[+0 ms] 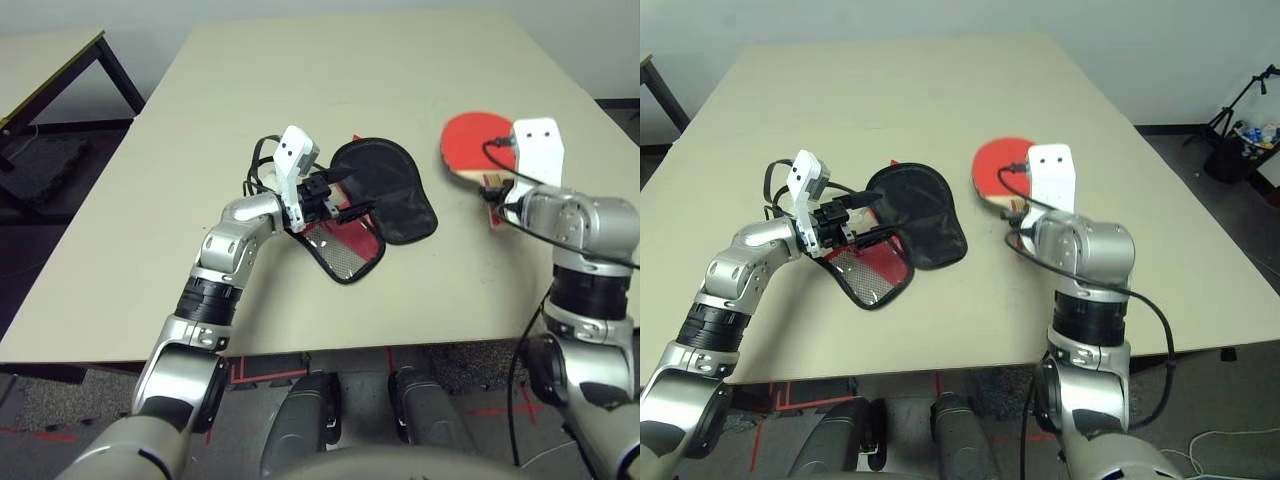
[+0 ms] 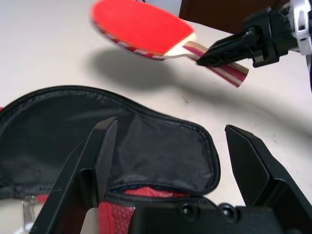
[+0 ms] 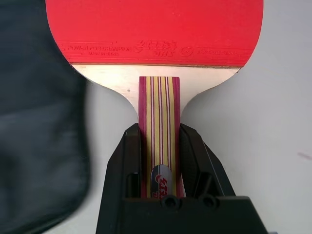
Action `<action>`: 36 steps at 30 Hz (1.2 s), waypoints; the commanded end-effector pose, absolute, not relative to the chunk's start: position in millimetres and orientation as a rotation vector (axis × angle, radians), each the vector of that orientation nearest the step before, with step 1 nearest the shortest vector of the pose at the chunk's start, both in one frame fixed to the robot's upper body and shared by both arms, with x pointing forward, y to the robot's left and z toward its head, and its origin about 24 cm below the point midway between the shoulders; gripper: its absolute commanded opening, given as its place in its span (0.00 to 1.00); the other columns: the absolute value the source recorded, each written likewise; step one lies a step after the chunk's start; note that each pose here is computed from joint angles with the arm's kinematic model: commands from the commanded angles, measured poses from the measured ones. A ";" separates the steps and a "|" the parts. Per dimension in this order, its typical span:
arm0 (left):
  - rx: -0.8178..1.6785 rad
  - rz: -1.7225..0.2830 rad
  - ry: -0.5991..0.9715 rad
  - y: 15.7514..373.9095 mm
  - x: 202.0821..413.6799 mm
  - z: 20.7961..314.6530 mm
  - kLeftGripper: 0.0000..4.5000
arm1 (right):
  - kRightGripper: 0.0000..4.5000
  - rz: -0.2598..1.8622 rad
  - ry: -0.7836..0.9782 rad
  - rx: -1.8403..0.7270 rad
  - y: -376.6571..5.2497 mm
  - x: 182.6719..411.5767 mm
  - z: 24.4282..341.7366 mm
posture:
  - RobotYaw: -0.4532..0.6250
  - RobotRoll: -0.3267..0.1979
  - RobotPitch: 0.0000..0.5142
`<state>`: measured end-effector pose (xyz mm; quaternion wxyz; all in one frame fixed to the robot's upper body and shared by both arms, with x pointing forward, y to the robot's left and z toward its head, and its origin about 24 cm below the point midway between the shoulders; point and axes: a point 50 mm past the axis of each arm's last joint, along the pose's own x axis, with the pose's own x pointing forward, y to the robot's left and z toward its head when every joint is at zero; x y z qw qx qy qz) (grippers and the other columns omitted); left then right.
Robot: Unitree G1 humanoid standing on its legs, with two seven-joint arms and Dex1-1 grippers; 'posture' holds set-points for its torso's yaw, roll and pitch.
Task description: Store the ping-pong paddle in its case and zip it.
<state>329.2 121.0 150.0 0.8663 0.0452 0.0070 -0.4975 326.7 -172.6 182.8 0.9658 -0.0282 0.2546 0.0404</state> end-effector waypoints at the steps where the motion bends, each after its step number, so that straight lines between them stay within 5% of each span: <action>1: 0.109 -1.037 0.010 121.8 331.6 154.0 1.00 | 0.24 0.255 0.566 -0.056 -135.6 324.0 180.6 | 0.29 0.62 0.22; 10: 0.108 -1.024 -0.006 122.6 331.0 158.6 1.00 | 0.24 0.353 0.624 -0.077 -100.0 329.8 164.1 | 0.32 0.62 0.22; 32: 0.216 -0.919 0.030 138.3 320.0 174.0 1.00 | 0.24 0.386 0.653 -0.097 -87.8 348.1 145.0 | 0.39 0.62 0.23; 36: 0.214 -0.892 0.016 147.2 318.3 183.1 1.00 | 0.55 0.408 0.634 -0.101 -90.8 347.8 151.1 | 0.40 0.62 0.23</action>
